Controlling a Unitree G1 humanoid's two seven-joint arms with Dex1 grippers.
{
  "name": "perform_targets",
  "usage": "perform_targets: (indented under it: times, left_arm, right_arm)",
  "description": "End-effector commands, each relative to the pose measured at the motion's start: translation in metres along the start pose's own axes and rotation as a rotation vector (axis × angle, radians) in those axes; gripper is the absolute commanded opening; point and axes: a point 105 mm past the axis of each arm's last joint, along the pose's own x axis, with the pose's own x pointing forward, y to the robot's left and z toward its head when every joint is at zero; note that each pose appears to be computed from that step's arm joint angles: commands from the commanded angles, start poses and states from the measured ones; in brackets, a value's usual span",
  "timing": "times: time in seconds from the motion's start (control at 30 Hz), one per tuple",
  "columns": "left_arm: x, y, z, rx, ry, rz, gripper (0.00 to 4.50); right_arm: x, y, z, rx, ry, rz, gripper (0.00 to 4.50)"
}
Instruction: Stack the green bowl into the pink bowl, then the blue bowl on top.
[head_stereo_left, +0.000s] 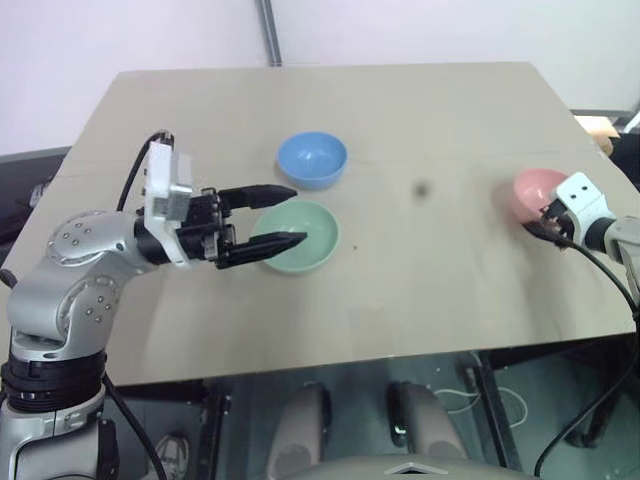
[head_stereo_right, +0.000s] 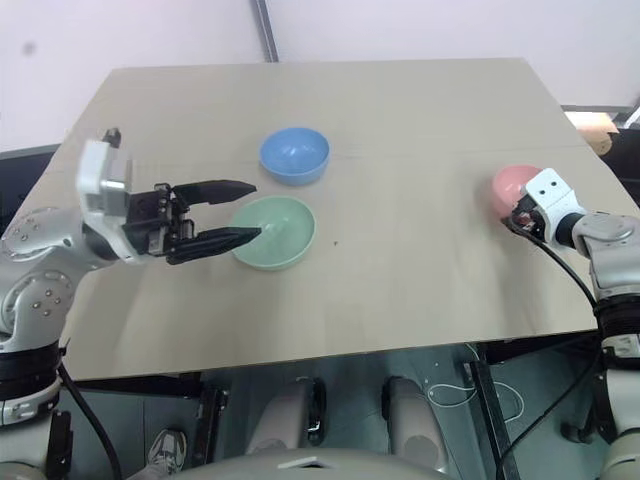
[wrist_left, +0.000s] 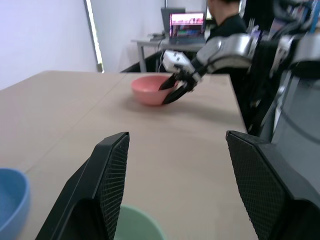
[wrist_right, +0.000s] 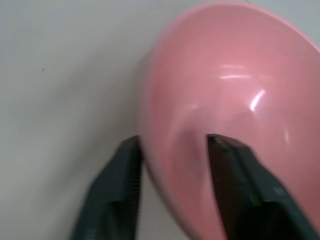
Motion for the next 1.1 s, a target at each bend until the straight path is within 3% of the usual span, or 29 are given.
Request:
perform_targets:
  times: [0.03, 0.07, 0.2, 0.3, 0.43, 0.6, 0.77, 0.87, 1.1]
  left_arm:
    - [0.001, -0.002, 0.011, 0.035, -0.040, 0.012, 4.50]
    - [0.002, 0.004, 0.013, 0.056, -0.055, 0.054, 4.50]
    - [0.001, 0.012, 0.013, 0.043, -0.069, 0.089, 4.50]
    - [-0.003, 0.018, 0.006, 0.065, -0.044, 0.124, 4.50]
    - [-0.014, 0.029, -0.005, 0.051, -0.015, 0.195, 4.50]
    - [-0.023, 0.039, -0.022, 0.076, 0.063, 0.259, 4.50]
    - [-0.021, 0.038, -0.030, 0.085, 0.093, 0.247, 4.50]
    - [-0.021, 0.038, -0.031, 0.086, 0.097, 0.244, 4.50]
    - [-0.019, 0.036, -0.032, 0.089, 0.105, 0.231, 4.50]
  right_arm:
    - [-0.003, -0.007, 0.015, -0.049, -0.041, -0.021, 0.54]
    - [-0.003, -0.007, 0.017, -0.063, -0.044, -0.022, 0.05]
    - [-0.004, 0.002, 0.030, -0.119, -0.095, 0.011, 0.05]
    - [-0.007, 0.028, 0.053, -0.129, -0.194, 0.121, 0.05]
    - [-0.021, 0.105, 0.095, -0.222, -0.354, 0.364, 0.05]
    - [-0.044, 0.205, 0.120, -0.284, -0.464, 0.683, 0.05]
    - [-0.036, 0.234, 0.117, -0.342, -0.433, 0.746, 0.05]
    - [-0.028, 0.234, 0.111, -0.359, -0.404, 0.737, 1.14]
    - [-0.018, 0.221, 0.108, -0.402, -0.373, 0.629, 4.47]
